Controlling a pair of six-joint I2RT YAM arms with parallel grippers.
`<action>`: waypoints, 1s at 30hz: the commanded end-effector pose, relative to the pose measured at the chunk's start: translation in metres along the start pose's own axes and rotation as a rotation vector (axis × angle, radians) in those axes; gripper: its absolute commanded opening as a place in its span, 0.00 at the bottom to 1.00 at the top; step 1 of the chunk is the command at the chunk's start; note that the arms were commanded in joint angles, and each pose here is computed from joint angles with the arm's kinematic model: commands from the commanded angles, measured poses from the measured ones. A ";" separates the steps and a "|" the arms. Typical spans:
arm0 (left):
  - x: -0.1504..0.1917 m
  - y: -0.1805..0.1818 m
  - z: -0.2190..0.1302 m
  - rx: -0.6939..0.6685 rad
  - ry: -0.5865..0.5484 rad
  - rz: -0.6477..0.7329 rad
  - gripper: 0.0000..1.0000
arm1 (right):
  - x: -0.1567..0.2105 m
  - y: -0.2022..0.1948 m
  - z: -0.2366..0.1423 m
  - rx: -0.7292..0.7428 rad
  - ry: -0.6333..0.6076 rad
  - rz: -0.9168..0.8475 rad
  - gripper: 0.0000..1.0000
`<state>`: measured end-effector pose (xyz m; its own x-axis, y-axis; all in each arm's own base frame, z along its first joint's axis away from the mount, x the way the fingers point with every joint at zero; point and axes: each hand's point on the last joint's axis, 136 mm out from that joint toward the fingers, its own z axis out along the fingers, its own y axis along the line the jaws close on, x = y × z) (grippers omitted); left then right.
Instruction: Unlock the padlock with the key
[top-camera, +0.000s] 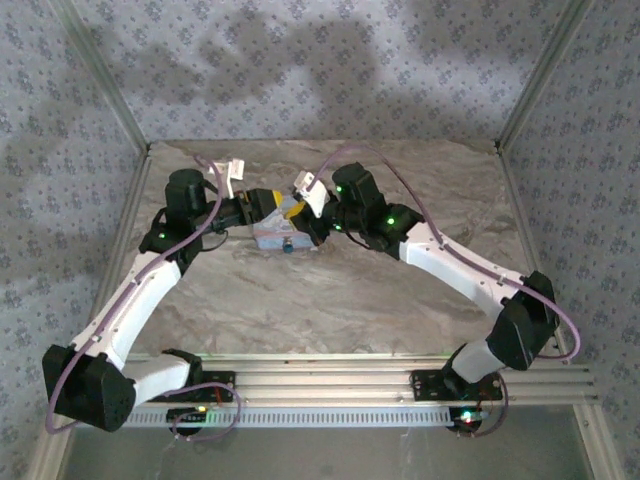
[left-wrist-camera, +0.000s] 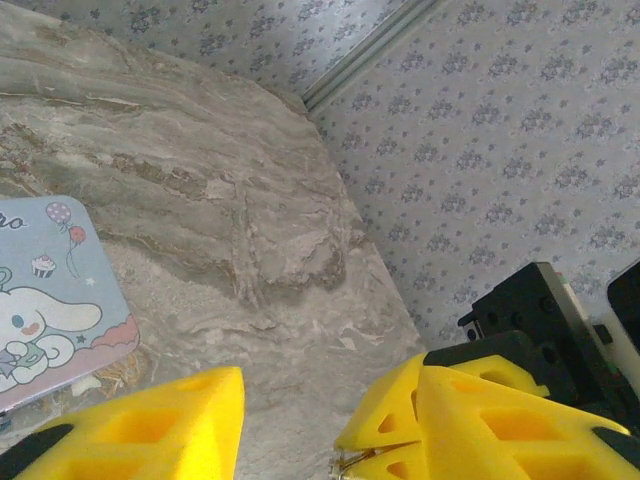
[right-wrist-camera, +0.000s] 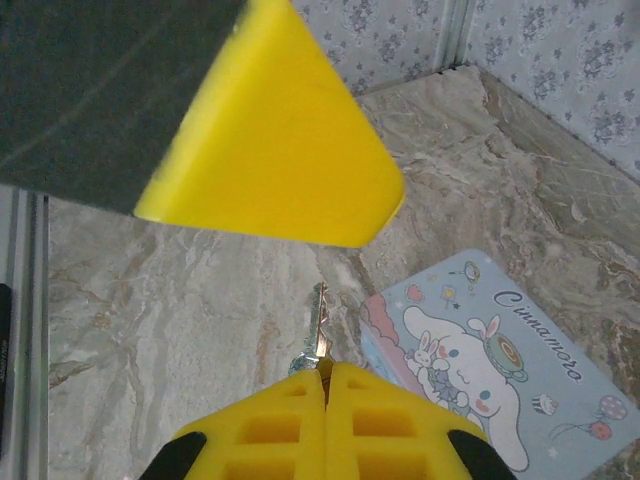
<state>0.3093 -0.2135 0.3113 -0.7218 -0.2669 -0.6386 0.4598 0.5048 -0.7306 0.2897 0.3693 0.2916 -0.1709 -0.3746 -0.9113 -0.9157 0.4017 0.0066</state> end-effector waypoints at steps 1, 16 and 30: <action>-0.004 -0.015 0.001 0.056 -0.003 0.056 0.48 | -0.025 0.004 -0.015 0.017 -0.055 -0.044 0.00; 0.017 -0.022 0.013 0.108 0.081 0.074 0.42 | -0.022 0.010 -0.014 0.020 -0.046 -0.050 0.00; 0.024 -0.016 0.014 0.085 0.104 0.069 0.31 | -0.021 0.002 -0.016 0.040 -0.056 -0.021 0.00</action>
<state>0.2965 -0.2368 0.3011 -0.7467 -0.1696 -0.6432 0.5180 0.4583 -0.7222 0.2866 0.3704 0.2950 -0.1579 -0.3793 -0.9117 -0.9094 0.4157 -0.0155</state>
